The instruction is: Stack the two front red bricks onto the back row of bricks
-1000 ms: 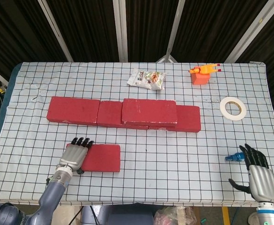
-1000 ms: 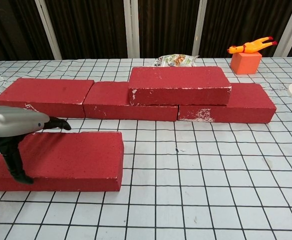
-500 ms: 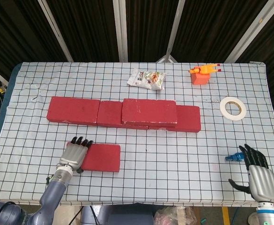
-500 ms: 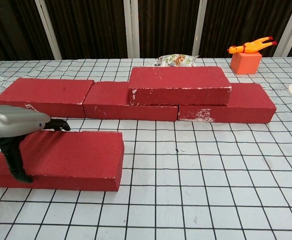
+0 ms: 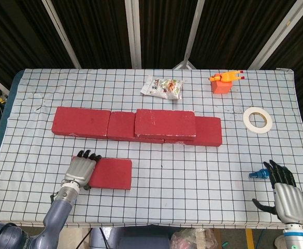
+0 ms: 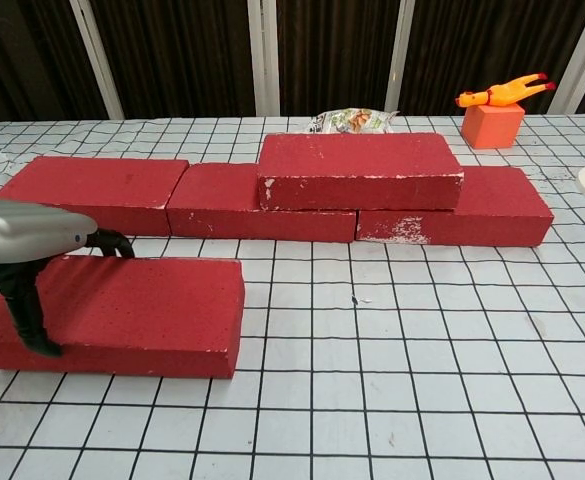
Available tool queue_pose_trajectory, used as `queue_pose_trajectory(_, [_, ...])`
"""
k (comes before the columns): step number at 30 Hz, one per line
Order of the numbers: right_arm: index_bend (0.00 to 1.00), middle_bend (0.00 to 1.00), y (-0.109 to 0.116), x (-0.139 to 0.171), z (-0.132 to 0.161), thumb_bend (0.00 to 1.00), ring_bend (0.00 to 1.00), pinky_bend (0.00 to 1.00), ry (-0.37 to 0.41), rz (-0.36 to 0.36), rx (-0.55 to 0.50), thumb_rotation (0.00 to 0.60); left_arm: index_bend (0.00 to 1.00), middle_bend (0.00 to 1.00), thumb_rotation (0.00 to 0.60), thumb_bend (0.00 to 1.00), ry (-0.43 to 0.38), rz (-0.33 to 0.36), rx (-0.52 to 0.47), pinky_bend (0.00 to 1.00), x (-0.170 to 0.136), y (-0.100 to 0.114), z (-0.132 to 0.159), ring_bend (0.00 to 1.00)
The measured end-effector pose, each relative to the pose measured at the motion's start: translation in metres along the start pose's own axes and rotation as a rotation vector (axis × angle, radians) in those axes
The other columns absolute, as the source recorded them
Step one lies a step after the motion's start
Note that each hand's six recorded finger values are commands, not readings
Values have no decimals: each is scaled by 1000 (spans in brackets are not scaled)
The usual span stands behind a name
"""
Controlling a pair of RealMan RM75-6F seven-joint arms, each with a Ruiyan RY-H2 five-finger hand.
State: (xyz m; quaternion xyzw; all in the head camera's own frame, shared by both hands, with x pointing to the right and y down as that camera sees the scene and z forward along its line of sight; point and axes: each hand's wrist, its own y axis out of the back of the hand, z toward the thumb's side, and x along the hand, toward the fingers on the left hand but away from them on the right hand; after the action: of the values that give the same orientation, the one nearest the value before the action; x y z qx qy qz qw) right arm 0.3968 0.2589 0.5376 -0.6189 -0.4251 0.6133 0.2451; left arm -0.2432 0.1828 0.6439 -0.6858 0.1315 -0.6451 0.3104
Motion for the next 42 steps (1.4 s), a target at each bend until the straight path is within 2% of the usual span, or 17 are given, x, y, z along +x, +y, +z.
queue_pose_trajectory(13, [51, 0, 0, 0, 0, 184, 0, 0, 0, 2, -1, 600, 217, 172, 600, 1, -16, 16, -42, 115, -4, 22, -7, 80])
queue_pose_trajectory(18, [50, 0, 0, -1, -1, 184, 0, 0, -7, 0, 1, 600, 210, 170, 600, 1, -21, 22, -34, 116, -8, 45, -11, 80])
queue_pose_trajectory(22, [51, 0, -1, -3, -2, 184, 0, 0, -17, 3, 8, 600, 210, 167, 600, 4, 5, 3, -26, 116, -8, 64, -18, 79])
queue_pose_trajectory(28, [51, 0, -5, -7, -3, 184, 0, 0, -40, 8, 26, 600, 219, 159, 600, 6, 55, -1, 21, 116, -5, 106, -24, 73])
queue_pose_trajectory(35, [51, 0, -8, -13, -6, 184, 0, 0, -73, 11, 39, 600, 227, 158, 600, 6, 25, 18, 28, 110, 13, 136, -24, 71])
queue_pose_trajectory(42, [51, 0, -9, -19, -11, 184, 0, 0, -119, 0, 52, 600, 220, 157, 600, 6, -17, 40, 23, 100, 33, 156, -28, 68])
